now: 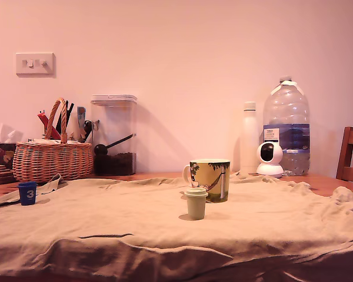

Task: Pick up the coffee capsules on the table and drop them inside the coffee cup

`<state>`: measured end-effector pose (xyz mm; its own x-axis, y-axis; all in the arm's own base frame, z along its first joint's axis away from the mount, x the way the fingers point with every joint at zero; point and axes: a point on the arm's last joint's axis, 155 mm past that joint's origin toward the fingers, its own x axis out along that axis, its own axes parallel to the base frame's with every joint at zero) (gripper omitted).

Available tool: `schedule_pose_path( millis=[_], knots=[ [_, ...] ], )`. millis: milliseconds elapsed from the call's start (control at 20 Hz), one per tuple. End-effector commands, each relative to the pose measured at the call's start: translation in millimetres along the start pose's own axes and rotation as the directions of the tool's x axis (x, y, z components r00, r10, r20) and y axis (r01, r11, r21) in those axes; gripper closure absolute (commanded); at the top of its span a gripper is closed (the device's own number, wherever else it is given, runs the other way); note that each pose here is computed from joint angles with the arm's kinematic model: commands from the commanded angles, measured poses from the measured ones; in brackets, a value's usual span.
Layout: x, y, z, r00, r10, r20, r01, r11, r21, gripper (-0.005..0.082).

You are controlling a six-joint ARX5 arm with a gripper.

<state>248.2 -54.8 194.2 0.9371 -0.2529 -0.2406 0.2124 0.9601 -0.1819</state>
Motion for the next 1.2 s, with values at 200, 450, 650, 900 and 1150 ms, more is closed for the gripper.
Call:
schedule_pose_path(
  millis=[200, 450, 650, 900, 1150],
  knots=[
    [-2.2, 4.5, -30.1, 0.995, 0.015, -0.101, -0.007, 0.997, 0.079, 0.0788],
    [-1.9, 4.2, -27.2, 0.996, 0.014, -0.090, -0.007, 0.997, 0.074, 0.0788],
    [0.2, 3.7, -17.2, 0.999, 0.013, -0.052, -0.011, 1.000, 0.025, 0.0788],
    [14.5, 6.0, -17.1, 0.998, 0.015, -0.068, -0.018, 0.999, -0.050, 0.0707],
    [40.0, 9.8, -22.5, 0.994, 0.016, -0.105, -0.023, 0.998, -0.063, 0.0177]
  ],
)
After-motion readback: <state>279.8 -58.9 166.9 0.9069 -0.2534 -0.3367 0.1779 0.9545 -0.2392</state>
